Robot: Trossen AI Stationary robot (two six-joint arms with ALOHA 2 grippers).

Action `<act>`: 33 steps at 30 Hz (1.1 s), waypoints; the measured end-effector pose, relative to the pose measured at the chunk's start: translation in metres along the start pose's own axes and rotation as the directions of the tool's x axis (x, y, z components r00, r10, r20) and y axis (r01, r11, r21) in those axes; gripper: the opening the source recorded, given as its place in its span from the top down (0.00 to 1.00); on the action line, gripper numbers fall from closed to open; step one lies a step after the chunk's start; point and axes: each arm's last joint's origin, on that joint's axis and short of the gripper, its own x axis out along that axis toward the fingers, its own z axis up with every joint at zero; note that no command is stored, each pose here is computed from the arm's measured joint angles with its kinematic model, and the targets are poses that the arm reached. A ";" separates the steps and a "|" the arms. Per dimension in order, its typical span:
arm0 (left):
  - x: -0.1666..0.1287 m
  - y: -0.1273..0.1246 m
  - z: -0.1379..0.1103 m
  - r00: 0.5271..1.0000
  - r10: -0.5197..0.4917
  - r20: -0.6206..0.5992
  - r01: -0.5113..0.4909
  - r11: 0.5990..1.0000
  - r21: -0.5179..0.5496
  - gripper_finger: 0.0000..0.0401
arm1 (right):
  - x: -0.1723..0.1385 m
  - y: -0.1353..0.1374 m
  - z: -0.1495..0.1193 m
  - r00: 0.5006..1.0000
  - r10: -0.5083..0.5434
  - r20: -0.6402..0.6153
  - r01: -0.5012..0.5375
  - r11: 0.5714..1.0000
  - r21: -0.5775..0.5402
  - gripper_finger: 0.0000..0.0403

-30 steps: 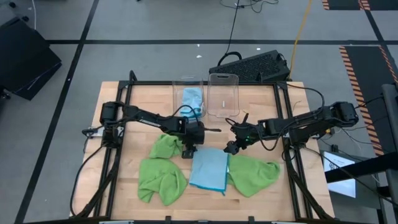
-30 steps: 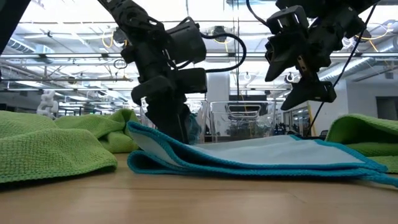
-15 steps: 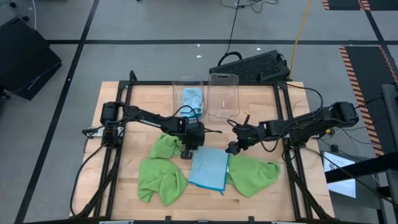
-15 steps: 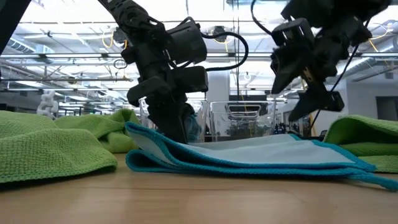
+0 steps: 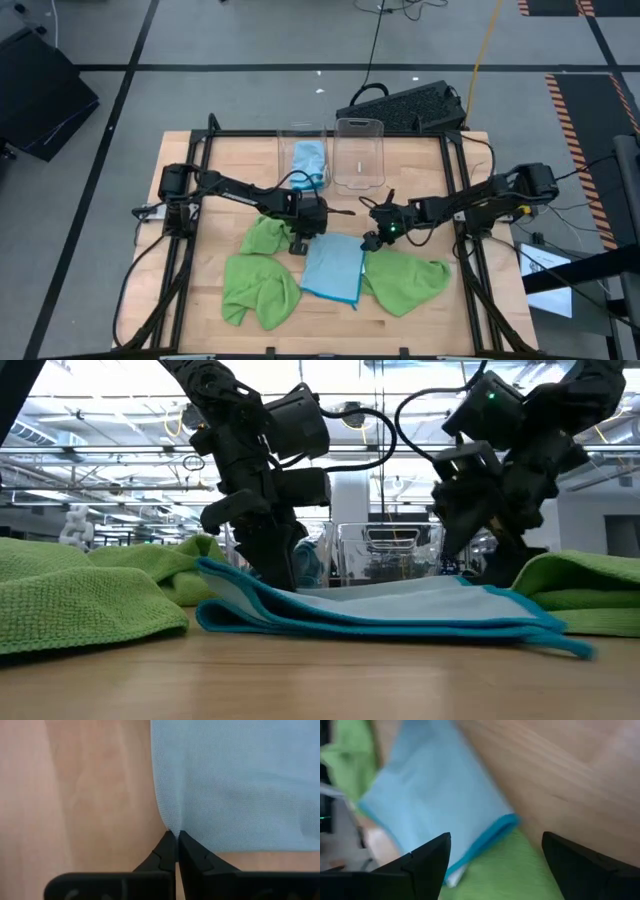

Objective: Fold microfiber towels
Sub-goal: Fold the blue microfiber towel

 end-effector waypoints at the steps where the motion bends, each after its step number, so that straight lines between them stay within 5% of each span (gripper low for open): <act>1: -0.001 0.000 0.000 1.000 0.003 -0.003 -0.003 1.000 0.001 0.99 | 0.003 -0.001 0.001 1.000 -0.002 0.000 0.002 1.000 0.003 0.22; 10: -0.005 0.000 -0.001 1.000 0.007 -0.013 -0.007 1.000 -0.003 0.99 | 0.002 -0.005 0.018 0.998 0.056 0.025 -0.056 0.998 -0.002 0.25; 22: -0.006 0.001 -0.001 1.000 0.020 -0.014 -0.021 1.000 -0.023 0.97 | 0.016 -0.009 0.028 0.991 0.126 0.036 -0.125 0.992 -0.021 0.42; 33: -0.007 0.001 -0.001 1.000 0.024 -0.017 -0.025 0.999 -0.047 0.96 | 0.020 -0.011 0.029 0.992 0.116 0.043 -0.116 0.993 0.011 0.77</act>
